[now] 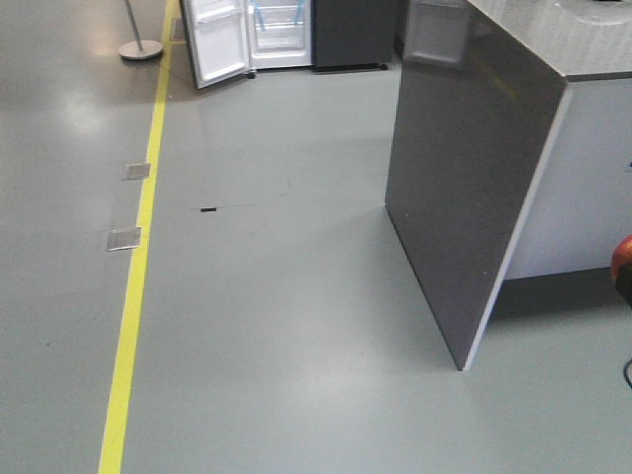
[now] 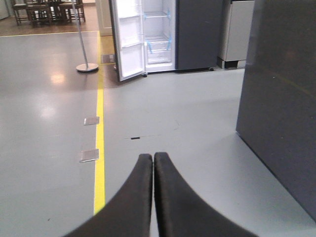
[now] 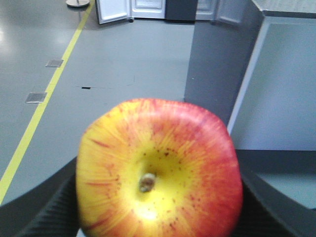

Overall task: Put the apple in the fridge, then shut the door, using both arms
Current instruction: 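Drive toward the open refrigerator, keeping the apple in the right gripper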

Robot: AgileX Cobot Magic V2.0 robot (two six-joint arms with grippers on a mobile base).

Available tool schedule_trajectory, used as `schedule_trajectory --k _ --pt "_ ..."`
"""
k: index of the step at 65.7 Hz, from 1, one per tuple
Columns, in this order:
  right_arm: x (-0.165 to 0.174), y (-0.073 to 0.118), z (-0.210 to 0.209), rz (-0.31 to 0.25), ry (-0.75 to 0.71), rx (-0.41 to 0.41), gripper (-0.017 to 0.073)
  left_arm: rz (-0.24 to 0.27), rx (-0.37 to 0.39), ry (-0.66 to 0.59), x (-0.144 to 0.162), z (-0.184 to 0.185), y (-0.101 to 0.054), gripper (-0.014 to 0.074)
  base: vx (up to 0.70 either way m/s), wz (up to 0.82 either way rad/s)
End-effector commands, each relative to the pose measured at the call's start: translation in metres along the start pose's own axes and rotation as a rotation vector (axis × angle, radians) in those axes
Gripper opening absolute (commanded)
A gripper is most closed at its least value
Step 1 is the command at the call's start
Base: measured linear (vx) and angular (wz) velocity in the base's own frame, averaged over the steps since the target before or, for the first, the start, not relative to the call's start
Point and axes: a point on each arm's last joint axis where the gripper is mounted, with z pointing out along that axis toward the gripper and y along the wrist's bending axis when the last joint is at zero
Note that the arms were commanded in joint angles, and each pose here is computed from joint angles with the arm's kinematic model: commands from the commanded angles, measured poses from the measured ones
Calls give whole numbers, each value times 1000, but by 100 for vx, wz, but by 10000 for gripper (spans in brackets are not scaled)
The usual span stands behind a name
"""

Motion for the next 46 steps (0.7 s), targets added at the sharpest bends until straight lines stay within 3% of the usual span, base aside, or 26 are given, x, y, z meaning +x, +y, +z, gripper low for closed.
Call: schedule_trajectory --k 1,46 --pt "-16 -2 -5 -4 -113 29 188 -10 17 -67 -1 0 -1 -6 6 23" --pt "-16 -2 -5 -4 -113 29 188 -10 17 -67 -1 0 -1 -6 8 24"
